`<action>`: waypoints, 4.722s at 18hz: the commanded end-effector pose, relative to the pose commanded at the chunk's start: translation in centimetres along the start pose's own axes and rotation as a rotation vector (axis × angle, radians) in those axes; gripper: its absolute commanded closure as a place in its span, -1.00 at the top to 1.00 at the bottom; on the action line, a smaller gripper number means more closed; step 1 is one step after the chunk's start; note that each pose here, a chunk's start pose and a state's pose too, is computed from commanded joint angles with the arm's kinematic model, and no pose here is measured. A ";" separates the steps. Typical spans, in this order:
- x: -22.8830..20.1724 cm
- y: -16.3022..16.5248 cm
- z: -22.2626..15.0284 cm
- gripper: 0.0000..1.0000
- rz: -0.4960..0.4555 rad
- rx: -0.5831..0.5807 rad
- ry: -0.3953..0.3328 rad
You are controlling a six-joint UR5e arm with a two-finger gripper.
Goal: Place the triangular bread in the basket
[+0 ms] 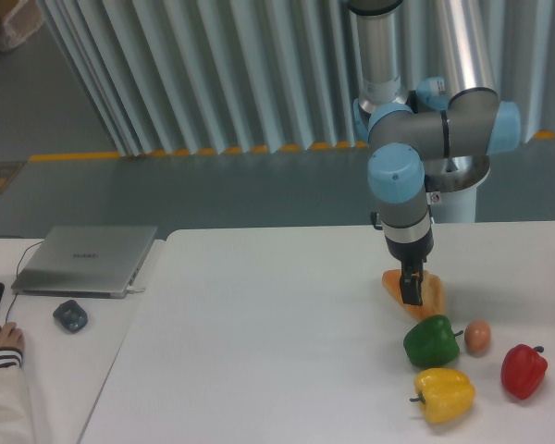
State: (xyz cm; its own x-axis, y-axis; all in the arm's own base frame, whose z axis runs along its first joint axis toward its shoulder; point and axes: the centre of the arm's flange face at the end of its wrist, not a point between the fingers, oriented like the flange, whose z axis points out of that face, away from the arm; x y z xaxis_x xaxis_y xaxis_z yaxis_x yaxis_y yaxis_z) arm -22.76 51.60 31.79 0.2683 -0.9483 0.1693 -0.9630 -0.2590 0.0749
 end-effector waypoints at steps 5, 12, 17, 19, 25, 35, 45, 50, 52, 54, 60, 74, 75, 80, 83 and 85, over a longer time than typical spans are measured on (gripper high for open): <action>0.8 0.3 2.0 1.00 0.089 -0.066 0.073; 1.0 -0.6 2.6 1.00 0.087 -0.075 0.083; 0.7 -1.8 3.9 1.00 0.069 -0.071 0.098; 0.7 -2.4 3.9 1.00 0.072 -0.072 0.095; -0.3 -3.3 5.4 1.00 0.045 -0.078 0.119; -0.7 -2.6 3.9 -0.72 -0.001 -0.093 0.106; 0.0 -0.7 -0.9 -0.90 -0.041 -0.073 0.105; 1.5 3.2 -5.5 -0.92 -0.096 -0.070 0.072; 1.8 5.4 -7.2 -0.93 -0.115 -0.060 0.068; 1.8 6.7 -8.4 -0.93 -0.119 -0.054 0.043; 3.0 12.1 -9.5 -0.93 -0.133 -0.035 0.011; 9.1 30.0 -8.4 -0.92 -0.399 -0.076 -0.225; 10.2 32.2 -7.3 -0.92 -0.428 -0.074 -0.229; 12.9 38.2 -4.9 -0.78 -0.416 -0.104 -0.265; 13.8 40.3 -3.8 -0.65 -0.446 -0.118 -0.276; 14.1 41.2 -2.9 -0.34 -0.456 -0.086 -0.305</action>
State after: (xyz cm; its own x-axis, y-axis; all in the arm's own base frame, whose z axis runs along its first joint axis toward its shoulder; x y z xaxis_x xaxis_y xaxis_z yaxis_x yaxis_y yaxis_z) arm -58.60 28.06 40.15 0.6253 -0.7567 -0.1907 -0.7418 -0.6522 0.1561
